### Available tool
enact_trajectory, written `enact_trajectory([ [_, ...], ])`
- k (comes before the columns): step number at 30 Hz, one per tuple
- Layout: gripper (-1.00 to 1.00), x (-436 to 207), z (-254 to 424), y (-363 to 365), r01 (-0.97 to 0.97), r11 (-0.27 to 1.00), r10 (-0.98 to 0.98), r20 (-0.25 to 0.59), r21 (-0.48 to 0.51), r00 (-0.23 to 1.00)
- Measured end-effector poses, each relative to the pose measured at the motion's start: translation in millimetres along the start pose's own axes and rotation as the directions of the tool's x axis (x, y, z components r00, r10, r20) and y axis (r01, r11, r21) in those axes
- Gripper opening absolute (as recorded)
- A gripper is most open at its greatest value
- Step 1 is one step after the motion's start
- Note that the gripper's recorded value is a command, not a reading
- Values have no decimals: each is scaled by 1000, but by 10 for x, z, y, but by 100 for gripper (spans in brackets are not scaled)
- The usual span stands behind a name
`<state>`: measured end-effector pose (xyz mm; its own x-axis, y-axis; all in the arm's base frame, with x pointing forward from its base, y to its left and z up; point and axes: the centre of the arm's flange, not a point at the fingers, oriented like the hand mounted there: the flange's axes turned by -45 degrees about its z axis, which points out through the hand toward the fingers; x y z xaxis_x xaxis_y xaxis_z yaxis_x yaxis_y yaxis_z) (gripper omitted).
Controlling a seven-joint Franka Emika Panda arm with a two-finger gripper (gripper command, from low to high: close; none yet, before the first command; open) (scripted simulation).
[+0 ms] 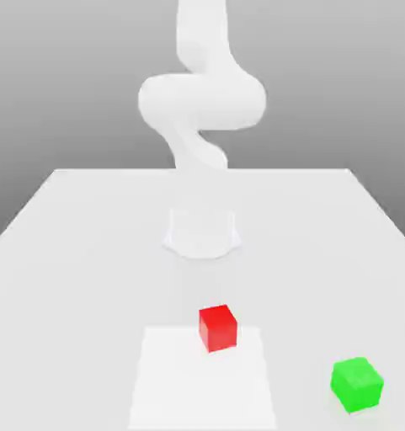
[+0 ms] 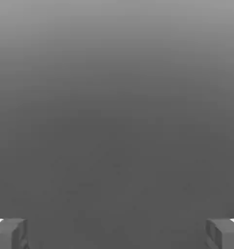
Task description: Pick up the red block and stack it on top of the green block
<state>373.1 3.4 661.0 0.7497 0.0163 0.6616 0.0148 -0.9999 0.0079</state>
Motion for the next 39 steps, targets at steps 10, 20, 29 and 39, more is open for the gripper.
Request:
enact_trajectory([
  [10, 0, -1353, 2135, -166, 137, 988, -153, 358, 69, 921],
  [20, 0, -3430, 3339, -275, 216, 956, -293, 625, 199, 723],
  [29, -100, -3695, 3580, -271, 216, 956, -294, 631, 200, 718],
  [39, -100, -3311, 3165, -285, 222, 953, -303, 629, 207, 716],
])
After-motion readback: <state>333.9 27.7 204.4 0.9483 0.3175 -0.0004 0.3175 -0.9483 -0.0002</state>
